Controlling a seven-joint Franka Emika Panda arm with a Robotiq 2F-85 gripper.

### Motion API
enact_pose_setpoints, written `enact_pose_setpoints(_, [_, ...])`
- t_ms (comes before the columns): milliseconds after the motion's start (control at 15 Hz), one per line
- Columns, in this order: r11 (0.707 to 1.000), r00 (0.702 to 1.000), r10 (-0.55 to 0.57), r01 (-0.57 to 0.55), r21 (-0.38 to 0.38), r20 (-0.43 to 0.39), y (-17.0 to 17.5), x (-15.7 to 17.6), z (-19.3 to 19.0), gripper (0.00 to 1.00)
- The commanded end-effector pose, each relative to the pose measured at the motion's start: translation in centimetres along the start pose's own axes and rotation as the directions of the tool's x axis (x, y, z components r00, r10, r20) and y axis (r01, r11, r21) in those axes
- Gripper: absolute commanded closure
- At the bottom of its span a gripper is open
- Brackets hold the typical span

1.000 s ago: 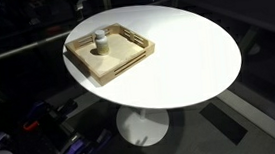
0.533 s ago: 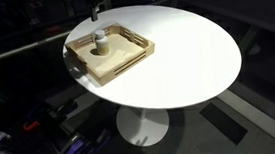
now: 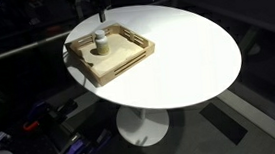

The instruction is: Remove the lid from the bottle

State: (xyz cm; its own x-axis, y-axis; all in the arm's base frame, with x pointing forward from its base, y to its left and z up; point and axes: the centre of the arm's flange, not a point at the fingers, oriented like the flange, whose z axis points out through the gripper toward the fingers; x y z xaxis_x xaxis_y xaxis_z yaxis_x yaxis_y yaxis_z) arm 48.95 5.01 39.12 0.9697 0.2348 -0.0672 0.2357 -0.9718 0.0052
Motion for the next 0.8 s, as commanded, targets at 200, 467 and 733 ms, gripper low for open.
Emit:
enact_pose_setpoints(200, [1.0,1.0,-0.01,0.01,0.015,-0.012,0.2,0.4,0.3,0.0])
enact_pose_setpoints(467, [1.0,0.999,-0.023,0.023,0.008,-0.026,0.3,1.9,1.9,0.0])
enact_pose_setpoints(733, [0.998,0.998,-0.06,0.062,0.033,-0.034,0.2,3.3,4.1,0.0])
